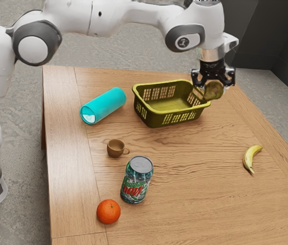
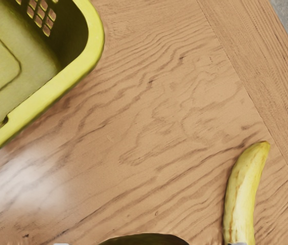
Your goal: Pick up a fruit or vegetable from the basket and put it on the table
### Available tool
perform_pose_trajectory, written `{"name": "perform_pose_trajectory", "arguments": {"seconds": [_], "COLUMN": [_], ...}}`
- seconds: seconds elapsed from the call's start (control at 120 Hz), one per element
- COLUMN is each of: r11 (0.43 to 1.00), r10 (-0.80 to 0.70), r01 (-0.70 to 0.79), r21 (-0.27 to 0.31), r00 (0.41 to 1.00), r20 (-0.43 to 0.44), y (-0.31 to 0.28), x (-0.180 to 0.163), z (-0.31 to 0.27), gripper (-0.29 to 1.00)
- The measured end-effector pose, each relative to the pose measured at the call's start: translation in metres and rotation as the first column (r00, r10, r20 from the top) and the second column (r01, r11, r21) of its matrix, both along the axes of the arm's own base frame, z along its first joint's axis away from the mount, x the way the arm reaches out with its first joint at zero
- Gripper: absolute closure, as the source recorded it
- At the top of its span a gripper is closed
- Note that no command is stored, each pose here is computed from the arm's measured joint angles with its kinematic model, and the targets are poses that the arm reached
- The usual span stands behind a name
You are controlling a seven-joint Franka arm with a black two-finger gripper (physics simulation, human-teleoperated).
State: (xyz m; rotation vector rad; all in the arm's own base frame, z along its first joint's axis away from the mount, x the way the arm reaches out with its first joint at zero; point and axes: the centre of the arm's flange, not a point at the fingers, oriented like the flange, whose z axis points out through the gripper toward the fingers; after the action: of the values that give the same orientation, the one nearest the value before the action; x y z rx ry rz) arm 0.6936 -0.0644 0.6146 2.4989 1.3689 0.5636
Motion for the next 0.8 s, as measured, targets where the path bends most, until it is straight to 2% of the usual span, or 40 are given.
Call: {"name": "perform_pose_trajectory", "arguments": {"seconds": [0.075,0.183,0.367,0.508,0.583,0.667,0.717,0.767,0.8], "r11": [0.996,0.987,0.984,0.987,0.987,0.986,0.984,0.974,0.962], "r10": [-0.088,-0.158,-0.170,-0.159,-0.162,-0.165,-0.175,-0.185,-0.176], "r01": [0.088,0.160,0.175,0.157,0.158,0.160,0.177,0.205,0.201], "r21": [0.002,0.009,0.010,-0.027,-0.037,-0.039,-0.017,0.095,0.186], "r00": [0.995,0.979,0.965,0.949,0.947,0.948,0.951,0.965,0.974], "r20": [-0.040,-0.125,-0.201,-0.271,-0.277,-0.271,-0.253,-0.186,-0.142], "y": [-0.056,-0.100,-0.109,-0.102,-0.103,-0.103,-0.103,-0.080,-0.041], "x": [0.016,0.018,0.015,0.016,0.015,0.015,0.013,-0.001,-0.027], "z": [-0.026,-0.068,-0.099,-0.140,-0.145,-0.144,-0.134,-0.083,-0.033], "gripper": [0.37,0.38,0.37,0.37,0.22,0.12,0.09,0.06,0.05]}}
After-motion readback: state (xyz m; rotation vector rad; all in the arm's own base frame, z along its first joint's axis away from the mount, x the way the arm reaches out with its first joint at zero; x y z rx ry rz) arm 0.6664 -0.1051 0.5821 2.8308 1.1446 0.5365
